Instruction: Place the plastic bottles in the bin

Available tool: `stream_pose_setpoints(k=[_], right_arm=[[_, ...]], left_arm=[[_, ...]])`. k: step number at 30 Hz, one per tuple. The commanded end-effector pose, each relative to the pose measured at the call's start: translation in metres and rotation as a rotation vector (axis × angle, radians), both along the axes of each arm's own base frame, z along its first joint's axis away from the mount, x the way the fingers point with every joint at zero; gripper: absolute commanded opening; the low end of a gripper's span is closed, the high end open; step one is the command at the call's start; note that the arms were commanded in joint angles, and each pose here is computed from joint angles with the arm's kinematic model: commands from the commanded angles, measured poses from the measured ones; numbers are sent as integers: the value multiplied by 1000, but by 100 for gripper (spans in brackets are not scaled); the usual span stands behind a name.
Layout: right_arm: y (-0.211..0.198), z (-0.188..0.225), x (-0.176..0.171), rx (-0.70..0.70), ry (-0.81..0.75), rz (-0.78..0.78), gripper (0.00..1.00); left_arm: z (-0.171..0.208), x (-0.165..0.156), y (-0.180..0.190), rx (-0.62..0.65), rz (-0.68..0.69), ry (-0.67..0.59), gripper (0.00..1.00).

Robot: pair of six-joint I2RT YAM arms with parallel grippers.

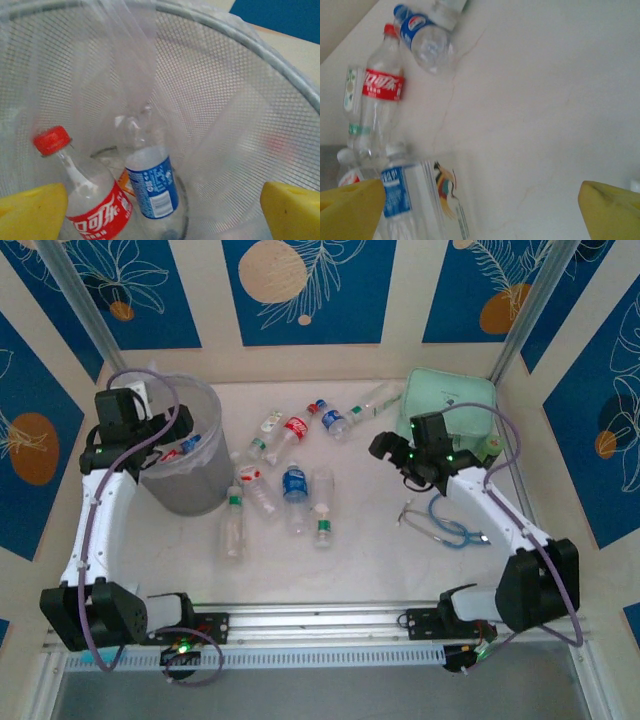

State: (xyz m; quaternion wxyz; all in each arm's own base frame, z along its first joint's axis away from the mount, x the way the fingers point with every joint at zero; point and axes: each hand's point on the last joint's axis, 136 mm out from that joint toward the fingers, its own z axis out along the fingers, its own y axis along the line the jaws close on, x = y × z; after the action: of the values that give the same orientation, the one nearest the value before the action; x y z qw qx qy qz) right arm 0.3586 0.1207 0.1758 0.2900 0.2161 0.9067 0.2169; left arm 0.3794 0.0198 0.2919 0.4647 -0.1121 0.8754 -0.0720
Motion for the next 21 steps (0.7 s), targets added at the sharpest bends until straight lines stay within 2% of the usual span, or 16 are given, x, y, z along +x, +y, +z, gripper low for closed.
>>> stream_pose_setpoints(k=[1, 6, 15, 19, 21], right_arm=[[-7, 4, 27, -17, -11, -118, 99], [1, 1, 80, 24, -71, -204, 97], [32, -51, 162, 26, 13, -203, 88], [41, -77, 182, 9, 42, -198, 84], [47, -85, 192, 19, 10, -196, 78]], left_arm=[[21, -4, -26, -29, -83, -64, 98], [23, -8, -56, 50, -196, -41, 98], [19, -19, -81, 104, -270, -55, 97], [20, -20, -95, 55, -321, -70, 97], [23, -20, -106, 5, -366, -90, 97]])
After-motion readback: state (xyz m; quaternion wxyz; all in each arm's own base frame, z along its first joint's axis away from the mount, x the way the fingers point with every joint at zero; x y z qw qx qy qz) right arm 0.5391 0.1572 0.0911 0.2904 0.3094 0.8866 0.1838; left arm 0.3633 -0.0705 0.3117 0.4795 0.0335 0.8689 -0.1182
